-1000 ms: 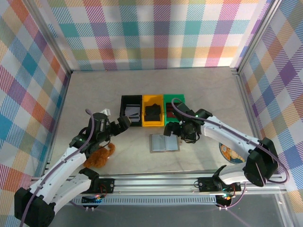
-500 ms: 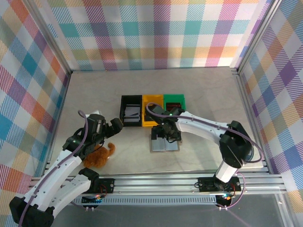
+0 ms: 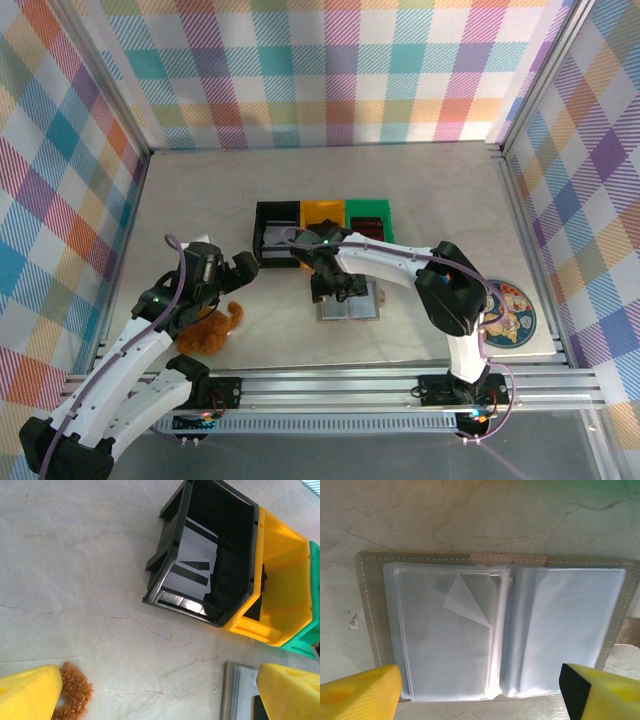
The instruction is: Take the credit cards out of the card holder
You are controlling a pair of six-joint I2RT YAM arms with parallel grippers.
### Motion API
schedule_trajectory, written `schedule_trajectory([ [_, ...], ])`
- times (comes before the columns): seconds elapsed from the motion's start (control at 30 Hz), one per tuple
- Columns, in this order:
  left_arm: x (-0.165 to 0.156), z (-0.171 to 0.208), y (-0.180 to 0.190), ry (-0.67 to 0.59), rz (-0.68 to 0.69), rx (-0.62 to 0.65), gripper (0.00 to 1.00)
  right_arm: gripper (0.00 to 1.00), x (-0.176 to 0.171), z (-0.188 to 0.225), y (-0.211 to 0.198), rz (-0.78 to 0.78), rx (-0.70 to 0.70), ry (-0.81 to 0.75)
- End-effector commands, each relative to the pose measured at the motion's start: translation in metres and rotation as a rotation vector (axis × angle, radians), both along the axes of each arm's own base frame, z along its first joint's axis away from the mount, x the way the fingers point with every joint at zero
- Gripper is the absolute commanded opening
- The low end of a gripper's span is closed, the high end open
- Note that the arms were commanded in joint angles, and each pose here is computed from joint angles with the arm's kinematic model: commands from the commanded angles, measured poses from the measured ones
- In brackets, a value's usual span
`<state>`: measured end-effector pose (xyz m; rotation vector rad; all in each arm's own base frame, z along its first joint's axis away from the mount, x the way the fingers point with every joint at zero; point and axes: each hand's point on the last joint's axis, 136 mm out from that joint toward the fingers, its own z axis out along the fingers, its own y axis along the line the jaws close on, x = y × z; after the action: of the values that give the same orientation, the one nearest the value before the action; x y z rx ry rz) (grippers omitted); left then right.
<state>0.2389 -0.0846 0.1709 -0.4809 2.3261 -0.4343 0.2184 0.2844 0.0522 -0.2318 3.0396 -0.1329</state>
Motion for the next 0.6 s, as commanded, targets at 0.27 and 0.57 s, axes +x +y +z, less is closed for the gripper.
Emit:
schedule_trajectory([
  [0.27,-0.002,0.003,0.001,-0.006,-0.009,0.008,1.00,0.84,-0.007,-0.007,0.004,0.050,-0.047,0.027],
  [0.57,-0.003,-0.004,-0.001,0.014,-0.012,0.000,1.00,0.80,-0.006,-0.018,0.004,0.060,-0.069,0.027],
])
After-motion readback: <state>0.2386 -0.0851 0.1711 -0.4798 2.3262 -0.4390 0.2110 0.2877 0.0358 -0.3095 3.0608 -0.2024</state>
